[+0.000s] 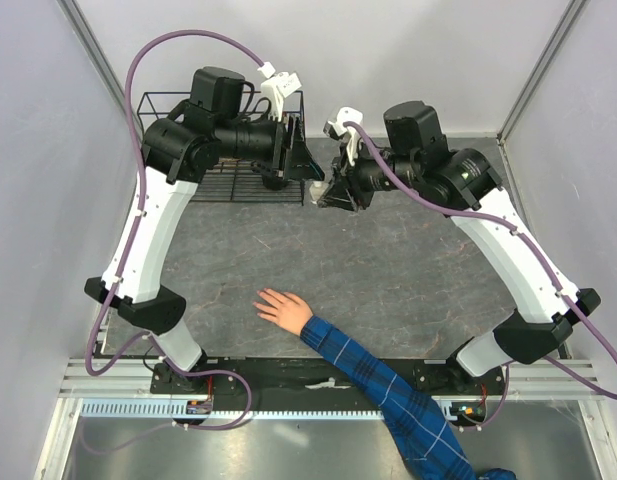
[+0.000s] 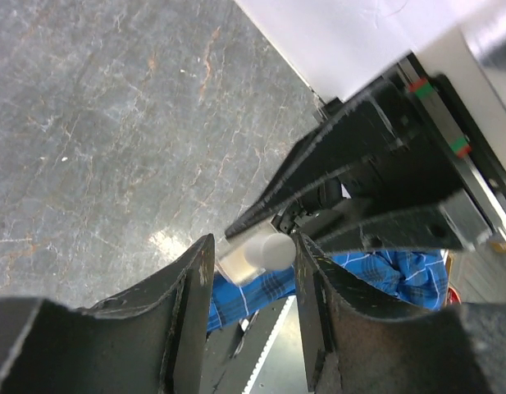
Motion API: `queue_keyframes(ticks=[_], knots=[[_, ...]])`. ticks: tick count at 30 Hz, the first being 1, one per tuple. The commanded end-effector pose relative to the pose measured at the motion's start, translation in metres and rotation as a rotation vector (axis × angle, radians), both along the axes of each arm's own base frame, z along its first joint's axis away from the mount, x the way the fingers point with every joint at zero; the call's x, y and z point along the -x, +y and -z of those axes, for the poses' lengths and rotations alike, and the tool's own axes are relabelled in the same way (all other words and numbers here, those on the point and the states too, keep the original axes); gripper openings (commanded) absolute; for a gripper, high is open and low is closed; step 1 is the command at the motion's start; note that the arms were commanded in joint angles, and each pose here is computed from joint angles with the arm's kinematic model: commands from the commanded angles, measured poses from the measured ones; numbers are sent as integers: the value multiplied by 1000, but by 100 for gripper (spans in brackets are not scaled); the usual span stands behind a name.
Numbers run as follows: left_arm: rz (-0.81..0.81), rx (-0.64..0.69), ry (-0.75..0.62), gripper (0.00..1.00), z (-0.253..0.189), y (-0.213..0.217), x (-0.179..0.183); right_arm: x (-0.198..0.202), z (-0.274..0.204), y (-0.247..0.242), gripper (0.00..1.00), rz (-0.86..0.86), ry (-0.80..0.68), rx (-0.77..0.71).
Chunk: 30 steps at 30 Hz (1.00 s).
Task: Paint the nails
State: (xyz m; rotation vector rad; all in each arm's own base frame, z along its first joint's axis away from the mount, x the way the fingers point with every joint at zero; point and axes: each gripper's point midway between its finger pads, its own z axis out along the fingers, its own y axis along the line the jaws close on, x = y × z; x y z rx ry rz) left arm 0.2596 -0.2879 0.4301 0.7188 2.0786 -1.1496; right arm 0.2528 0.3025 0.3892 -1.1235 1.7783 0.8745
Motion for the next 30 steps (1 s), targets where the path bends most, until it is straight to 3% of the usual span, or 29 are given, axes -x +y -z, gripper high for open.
queue_keyframes(ticks=[1, 8, 17, 30], knots=[[38, -6, -35, 49, -6, 4, 9, 8, -16, 0, 0, -28, -66, -12], [58, -48, -10, 41, 5, 8, 16, 10, -10, 1, 0, -27, -73, 19], [102, -30, 2, 48, 3, 7, 25, 10, -4, 5, 0, -30, -71, 38], [103, -18, -7, 33, -1, 6, 25, 10, 0, 5, 0, -24, -70, 55]])
